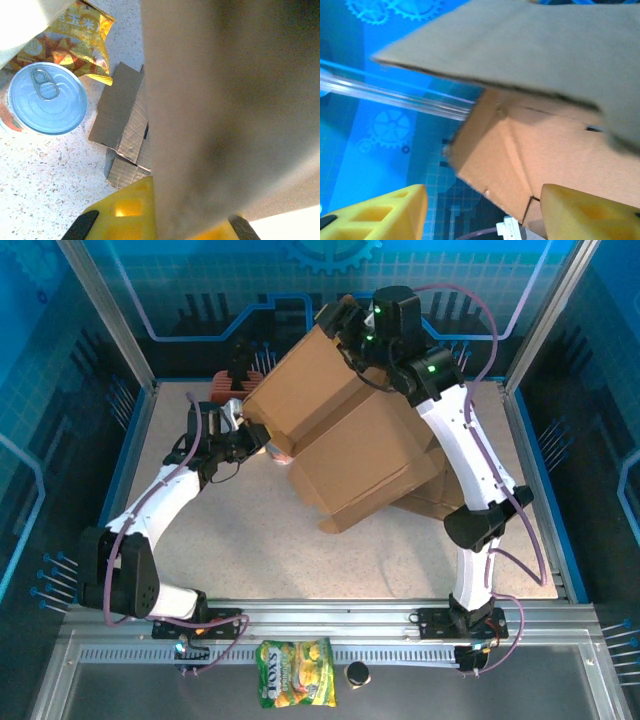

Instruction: Fold the paper box

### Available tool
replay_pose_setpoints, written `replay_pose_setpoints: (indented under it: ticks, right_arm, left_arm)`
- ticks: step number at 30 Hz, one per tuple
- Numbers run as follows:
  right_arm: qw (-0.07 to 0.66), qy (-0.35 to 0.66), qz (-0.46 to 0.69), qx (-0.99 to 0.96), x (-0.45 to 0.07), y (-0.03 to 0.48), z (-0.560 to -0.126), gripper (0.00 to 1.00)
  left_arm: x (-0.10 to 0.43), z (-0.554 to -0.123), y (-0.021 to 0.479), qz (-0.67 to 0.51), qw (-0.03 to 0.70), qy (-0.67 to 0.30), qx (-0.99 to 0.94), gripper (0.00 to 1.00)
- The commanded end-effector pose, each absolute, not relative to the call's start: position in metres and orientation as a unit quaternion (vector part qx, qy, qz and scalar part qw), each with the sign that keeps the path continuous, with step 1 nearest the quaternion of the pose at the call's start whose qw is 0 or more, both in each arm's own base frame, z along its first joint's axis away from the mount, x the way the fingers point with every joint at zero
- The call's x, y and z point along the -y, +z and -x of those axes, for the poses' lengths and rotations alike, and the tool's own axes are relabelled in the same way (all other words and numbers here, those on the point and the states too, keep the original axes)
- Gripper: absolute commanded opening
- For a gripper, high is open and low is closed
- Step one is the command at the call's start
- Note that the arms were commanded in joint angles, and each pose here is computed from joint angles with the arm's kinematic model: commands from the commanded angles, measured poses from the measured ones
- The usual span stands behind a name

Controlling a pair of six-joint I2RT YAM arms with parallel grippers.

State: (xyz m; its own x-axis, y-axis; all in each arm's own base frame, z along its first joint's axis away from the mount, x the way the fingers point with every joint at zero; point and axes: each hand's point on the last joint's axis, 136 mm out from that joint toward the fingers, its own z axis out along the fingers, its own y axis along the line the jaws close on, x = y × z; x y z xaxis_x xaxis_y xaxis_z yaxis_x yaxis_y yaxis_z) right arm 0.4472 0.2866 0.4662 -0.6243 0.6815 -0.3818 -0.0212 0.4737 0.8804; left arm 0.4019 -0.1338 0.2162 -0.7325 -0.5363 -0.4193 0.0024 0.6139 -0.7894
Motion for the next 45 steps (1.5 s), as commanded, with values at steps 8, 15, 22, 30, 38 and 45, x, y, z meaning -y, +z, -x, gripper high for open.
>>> replay_pose_setpoints:
  ticks: [8,15,22,30,38,45]
  right_arm:
    - [0.417,0.444,-0.283,-0.741,-0.260,0.479,-0.458,0.67]
    - [0.403,0.434,-0.296,-0.749,-0.255,0.468,-0.463,0.67]
    - [0.376,0.412,-0.306,-0.772,-0.249,0.445,-0.460,0.53]
    - [0.347,0.412,-0.289,-0.791,-0.263,0.432,-0.450,0.51]
    - [0.338,0.443,-0.225,-0.800,-0.290,0.444,-0.443,0.53]
    - [0.410,0.455,-0.106,-0.784,-0.265,0.496,-0.424,0.58]
  left_arm:
    - [0.131,-0.398,0.234,0.147,0.355,-0.409,-0.828,0.00]
    - [0.130,-0.397,0.236,0.147,0.357,-0.409,-0.827,0.00]
    - [0.130,-0.397,0.239,0.147,0.360,-0.409,-0.825,0.00]
    - [0.130,-0.398,0.242,0.147,0.364,-0.409,-0.824,0.00]
    - [0.130,-0.398,0.241,0.147,0.362,-0.408,-0.825,0.00]
    - [0.132,-0.401,0.238,0.148,0.350,-0.410,-0.829,0.00]
